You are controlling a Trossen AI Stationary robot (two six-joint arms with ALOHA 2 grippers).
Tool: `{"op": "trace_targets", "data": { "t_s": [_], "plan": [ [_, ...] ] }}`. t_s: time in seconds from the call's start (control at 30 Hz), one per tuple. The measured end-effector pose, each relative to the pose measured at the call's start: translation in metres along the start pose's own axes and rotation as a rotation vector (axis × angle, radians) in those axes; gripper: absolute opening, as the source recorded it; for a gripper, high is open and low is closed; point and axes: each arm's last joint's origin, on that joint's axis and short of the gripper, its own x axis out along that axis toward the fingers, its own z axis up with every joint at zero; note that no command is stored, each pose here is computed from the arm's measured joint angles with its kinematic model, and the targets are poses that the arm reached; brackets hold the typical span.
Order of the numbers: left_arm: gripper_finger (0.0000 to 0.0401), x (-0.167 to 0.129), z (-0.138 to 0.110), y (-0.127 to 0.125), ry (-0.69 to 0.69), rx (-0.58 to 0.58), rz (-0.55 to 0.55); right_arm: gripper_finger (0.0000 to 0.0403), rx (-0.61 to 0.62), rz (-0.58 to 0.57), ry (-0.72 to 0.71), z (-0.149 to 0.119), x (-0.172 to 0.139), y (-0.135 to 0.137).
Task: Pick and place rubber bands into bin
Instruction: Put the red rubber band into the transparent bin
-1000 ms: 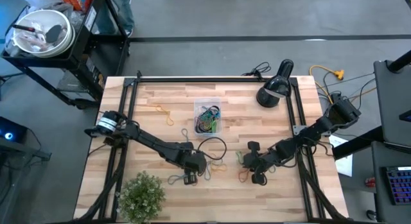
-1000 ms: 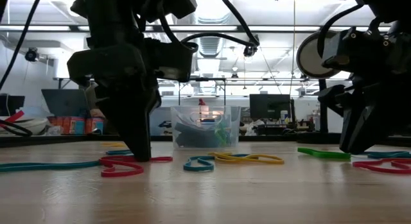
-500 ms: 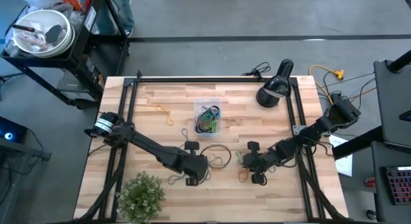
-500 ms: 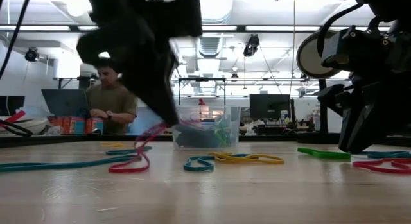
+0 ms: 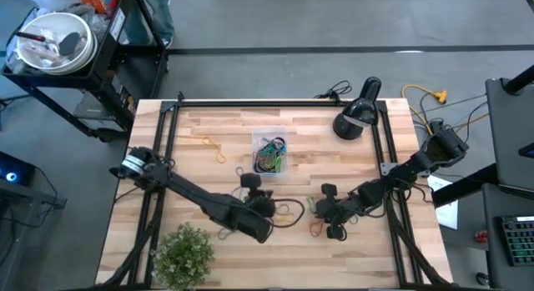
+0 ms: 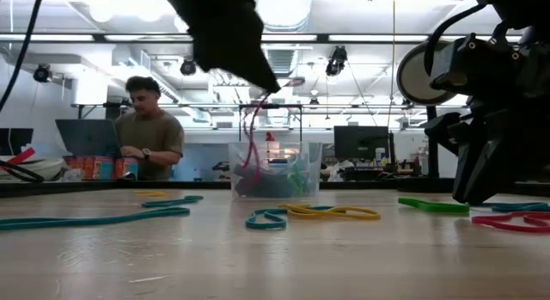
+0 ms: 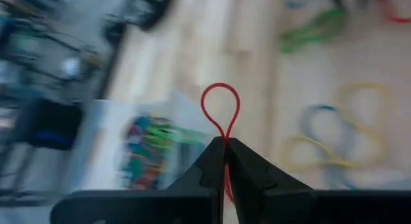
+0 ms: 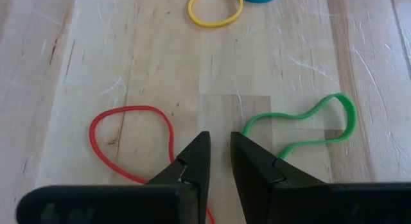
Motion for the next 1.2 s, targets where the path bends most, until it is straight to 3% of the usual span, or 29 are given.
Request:
{"op": "trace_targets", "data": {
  "t_s": [0.3,0.57,0.83,1.03,1.2],
  "plan": [
    [0.0000,0.002,0.023,0.032,-0.045,0.082,0.330,0.0057,0.001,0.000,-0.005,0.000,0.000,0.000],
    [0.0000,0.037,0.027,0.075,0.038,0.062,0.440,0.0057,0.002,0.000,-0.007,0.001,0.000,0.000],
    [0.0000,0.074,0.019,0.113,0.108,-0.026,0.327,0.0057,0.000,0.000,-0.007,0.001,0.000,0.000],
    [0.0000,0.088,0.017,0.127,0.098,-0.092,0.241,0.0056,-0.002,-0.004,-0.009,0.001,0.000,0.000],
    [0.0000,0.100,0.012,0.135,0.106,-0.157,0.059,0.0056,-0.002,-0.005,-0.009,0.001,0.000,0.000]
  ]
}}
